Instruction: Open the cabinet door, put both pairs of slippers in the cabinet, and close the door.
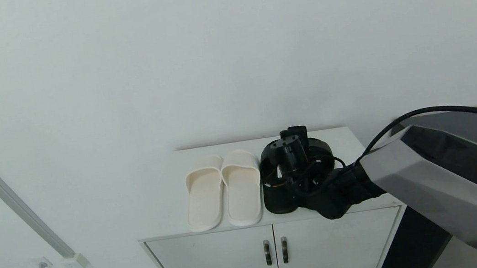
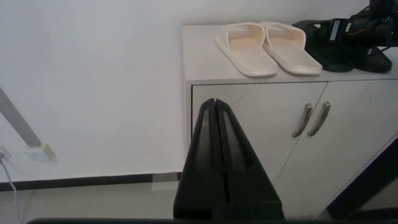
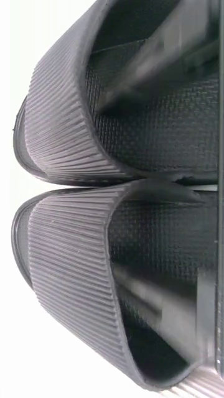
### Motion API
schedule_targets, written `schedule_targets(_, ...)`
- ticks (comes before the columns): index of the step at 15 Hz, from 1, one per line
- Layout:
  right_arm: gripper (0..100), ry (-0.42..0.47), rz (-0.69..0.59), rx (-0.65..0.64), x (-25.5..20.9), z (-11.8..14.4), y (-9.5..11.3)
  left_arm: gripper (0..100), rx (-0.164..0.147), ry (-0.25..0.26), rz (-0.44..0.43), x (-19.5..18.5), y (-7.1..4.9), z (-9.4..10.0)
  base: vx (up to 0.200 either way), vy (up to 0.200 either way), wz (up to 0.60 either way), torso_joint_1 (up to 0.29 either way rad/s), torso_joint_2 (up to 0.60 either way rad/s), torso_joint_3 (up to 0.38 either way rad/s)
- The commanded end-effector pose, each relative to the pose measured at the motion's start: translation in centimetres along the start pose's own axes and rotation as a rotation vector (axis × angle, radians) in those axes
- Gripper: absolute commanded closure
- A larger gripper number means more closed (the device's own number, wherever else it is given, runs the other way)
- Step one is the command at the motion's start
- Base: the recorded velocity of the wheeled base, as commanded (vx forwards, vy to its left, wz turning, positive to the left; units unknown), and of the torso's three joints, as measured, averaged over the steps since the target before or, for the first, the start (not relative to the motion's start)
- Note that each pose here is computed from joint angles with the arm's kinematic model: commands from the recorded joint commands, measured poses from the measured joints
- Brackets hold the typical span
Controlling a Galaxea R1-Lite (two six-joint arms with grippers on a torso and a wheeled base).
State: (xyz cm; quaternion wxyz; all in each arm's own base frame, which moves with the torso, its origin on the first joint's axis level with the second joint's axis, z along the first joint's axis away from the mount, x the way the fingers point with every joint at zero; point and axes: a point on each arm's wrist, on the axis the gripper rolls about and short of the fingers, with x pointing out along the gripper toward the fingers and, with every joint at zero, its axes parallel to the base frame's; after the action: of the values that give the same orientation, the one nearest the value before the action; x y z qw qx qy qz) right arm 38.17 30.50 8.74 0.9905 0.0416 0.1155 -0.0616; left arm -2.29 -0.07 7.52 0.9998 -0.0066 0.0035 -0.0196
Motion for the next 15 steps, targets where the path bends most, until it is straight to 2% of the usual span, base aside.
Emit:
schedule_targets(1,100,-0.003,-0.005,0.002,0.0,0.1,-0.1,100,-0.001,0.001,-0.001,0.0,0.0,0.0,0.000,0.000,0.00,0.000,0.00,0.000)
schedule_targets(6,100,-0.030,-0.019,-0.001,-1.4,1.8,-0.4,100,-0.001,0.001,-0.001,0.0,0.0,0.0,0.000,0.000,0.00,0.000,0.00,0.000)
schedule_targets(11,100,-0.028,0.045,-0.026,-6.6,4.6,-2.2,100,-0.001,0.001,-0.001,0.0,0.0,0.0,0.000,0.000,0.00,0.000,0.00,0.000)
schedule_targets(14,100,0.018,0.236,-0.112,-11.2,4.6,-5.0,100,-0.002,0.001,-0.001,0.0,0.0,0.0,0.000,0.000,0.00,0.000,0.00,0.000)
schedule_targets(15,100,0.023,0.320,-0.147,-12.7,4.5,-6.6,100,-0.002,0.002,-0.001,0.0,0.0,0.0,0.000,0.000,0.00,0.000,0.00,0.000)
